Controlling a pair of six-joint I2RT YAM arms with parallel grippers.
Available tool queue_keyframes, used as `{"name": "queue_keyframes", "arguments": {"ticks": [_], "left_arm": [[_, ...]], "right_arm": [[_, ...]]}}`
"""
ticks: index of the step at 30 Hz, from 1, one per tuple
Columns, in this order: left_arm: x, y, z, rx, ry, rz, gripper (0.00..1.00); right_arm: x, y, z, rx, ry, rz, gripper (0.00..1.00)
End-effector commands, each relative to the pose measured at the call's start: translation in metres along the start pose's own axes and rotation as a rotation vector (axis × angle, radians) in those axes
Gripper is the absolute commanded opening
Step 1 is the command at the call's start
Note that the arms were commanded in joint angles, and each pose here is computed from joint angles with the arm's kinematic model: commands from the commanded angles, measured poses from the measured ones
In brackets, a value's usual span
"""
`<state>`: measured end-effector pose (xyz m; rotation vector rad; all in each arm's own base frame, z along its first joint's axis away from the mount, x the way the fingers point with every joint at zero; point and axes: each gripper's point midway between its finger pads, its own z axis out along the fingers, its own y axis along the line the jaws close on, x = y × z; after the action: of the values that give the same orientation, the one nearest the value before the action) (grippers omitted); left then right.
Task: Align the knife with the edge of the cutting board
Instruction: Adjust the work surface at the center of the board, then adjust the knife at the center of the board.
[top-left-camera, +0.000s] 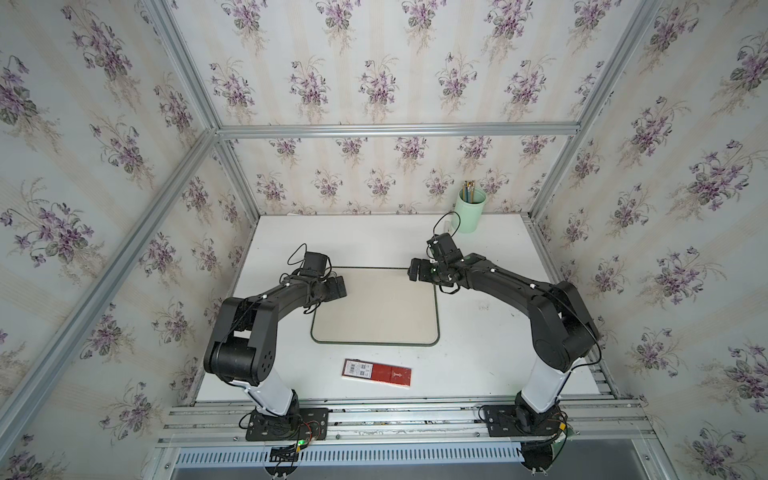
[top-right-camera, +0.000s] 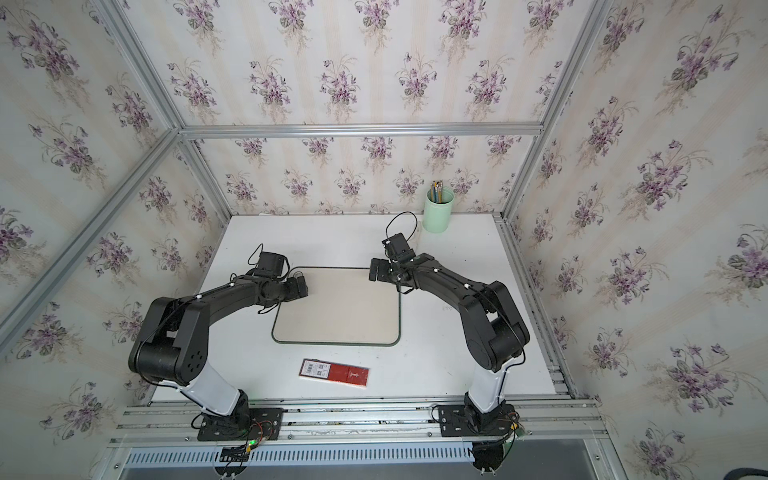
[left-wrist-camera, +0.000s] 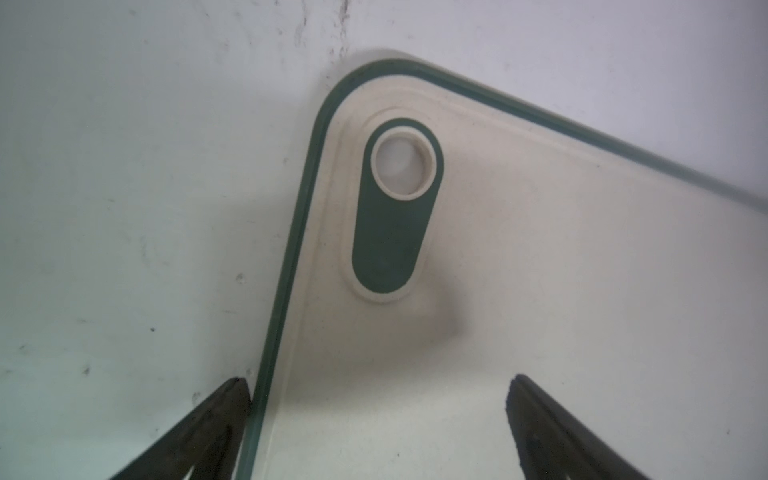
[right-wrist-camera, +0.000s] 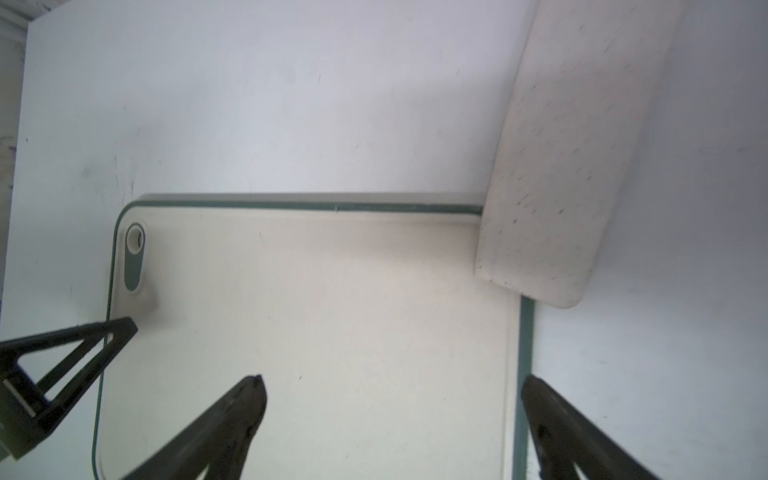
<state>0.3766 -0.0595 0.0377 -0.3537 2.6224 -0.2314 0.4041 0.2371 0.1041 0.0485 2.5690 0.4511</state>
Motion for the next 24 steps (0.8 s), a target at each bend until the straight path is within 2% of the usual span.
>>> {"name": "queue_keyframes", "arguments": {"ticks": [1,5,12,17,24], "left_arm": [[0.002,0.000,-0.010,0.014,-0.002,-0.007,0.99],[0.008,0.001,-0.029,0.039,-0.043,-0.025,0.99],[0.042,0.007,-0.056,0.104,-0.080,-0.056,0.99],[0.062,0.011,-0.072,0.137,-0.109,-0.069,0.99],[0.073,0.018,-0.084,0.136,-0.129,-0.057,0.99]], "right_arm": [[-0.031,-0.042,-0.003,0.164,-0.062,0.027,1.00],[-0.076,-0.076,0.012,0.272,-0.128,0.137,0.97],[-0.129,-0.098,0.059,0.332,-0.190,0.250,0.93],[-0.141,-0.111,0.086,0.346,-0.226,0.344,0.88],[-0.137,-0.131,0.113,0.408,-0.240,0.427,0.85]]}}
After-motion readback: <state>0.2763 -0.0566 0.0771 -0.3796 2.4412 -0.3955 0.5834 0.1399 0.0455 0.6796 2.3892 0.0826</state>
